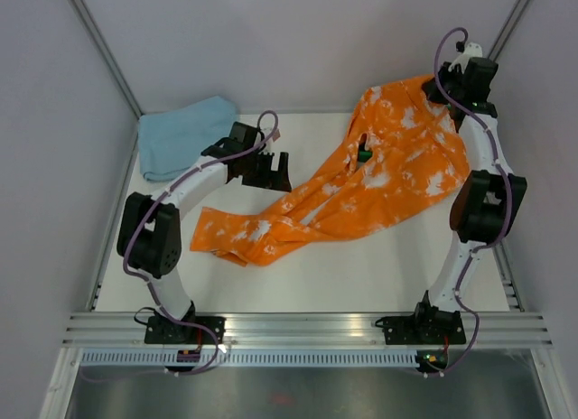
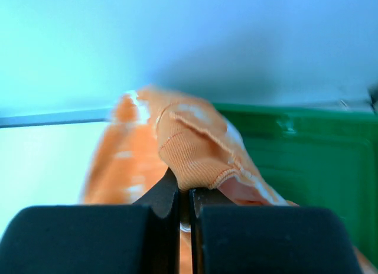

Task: Fold and stack the trousers
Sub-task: Move the trousers to the center of the board

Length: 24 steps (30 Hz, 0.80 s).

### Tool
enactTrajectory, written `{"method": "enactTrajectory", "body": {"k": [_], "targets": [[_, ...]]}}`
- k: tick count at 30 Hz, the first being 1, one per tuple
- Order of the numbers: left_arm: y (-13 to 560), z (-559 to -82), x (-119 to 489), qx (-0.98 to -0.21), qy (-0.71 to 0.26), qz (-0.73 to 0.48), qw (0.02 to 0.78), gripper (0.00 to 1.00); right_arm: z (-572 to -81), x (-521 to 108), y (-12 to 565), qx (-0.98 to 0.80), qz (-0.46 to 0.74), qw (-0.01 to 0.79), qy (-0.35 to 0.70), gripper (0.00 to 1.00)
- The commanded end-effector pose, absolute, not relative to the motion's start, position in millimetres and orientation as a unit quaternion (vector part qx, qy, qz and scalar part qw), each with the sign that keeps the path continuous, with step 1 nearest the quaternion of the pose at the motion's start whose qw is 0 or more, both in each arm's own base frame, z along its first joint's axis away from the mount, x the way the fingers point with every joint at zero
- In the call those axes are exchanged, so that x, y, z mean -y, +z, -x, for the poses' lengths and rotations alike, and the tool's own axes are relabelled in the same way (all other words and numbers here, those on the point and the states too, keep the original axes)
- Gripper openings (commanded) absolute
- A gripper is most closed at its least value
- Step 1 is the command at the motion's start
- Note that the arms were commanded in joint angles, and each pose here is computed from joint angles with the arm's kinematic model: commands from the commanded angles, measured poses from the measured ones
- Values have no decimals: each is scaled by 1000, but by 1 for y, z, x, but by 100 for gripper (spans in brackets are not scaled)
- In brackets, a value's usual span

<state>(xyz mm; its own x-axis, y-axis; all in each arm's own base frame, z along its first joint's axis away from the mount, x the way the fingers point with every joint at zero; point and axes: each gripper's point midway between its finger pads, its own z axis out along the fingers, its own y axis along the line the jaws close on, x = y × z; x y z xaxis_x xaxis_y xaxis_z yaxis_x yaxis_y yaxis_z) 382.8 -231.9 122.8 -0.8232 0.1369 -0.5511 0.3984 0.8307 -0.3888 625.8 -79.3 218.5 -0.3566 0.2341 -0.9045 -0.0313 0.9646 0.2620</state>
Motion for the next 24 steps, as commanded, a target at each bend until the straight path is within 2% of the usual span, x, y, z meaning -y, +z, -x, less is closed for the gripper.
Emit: {"method": "enactTrajectory", "body": {"k": [1,2,4,6,7,10,16,19,22,24], "targets": [[128,-362,256,-888,-268,-240,286,97,-576,-5,335,-755,19,630,182,0],[118,-354,256,-888,-271,-246,277,97,-553,-16,362,-744,29,643,181,0],[114,-355,258,-883,-277,-250,284,97,-528,-35,351,-758,31,624,186,0],[97,-358,253,-896,-258,-233,276,97,-496,-41,380,-744,30,641,187,0],[92,-361,250,-902,-249,-225,273,97,-486,-41,370,-752,24,631,189,0],[68,-365,241,-918,-218,-207,258,97,-438,-46,389,-744,22,638,195,0],[44,-343,252,-918,-249,-219,218,95,-381,-42,394,-750,-15,634,187,0],[36,-327,264,-921,-264,-215,191,91,-359,-35,400,-746,-40,642,174,0],[22,-316,270,-926,-236,-233,181,84,-345,-31,399,-750,-55,638,165,0],[14,-315,267,-933,-219,-227,174,71,-340,-27,390,-764,-69,623,155,0]]}}
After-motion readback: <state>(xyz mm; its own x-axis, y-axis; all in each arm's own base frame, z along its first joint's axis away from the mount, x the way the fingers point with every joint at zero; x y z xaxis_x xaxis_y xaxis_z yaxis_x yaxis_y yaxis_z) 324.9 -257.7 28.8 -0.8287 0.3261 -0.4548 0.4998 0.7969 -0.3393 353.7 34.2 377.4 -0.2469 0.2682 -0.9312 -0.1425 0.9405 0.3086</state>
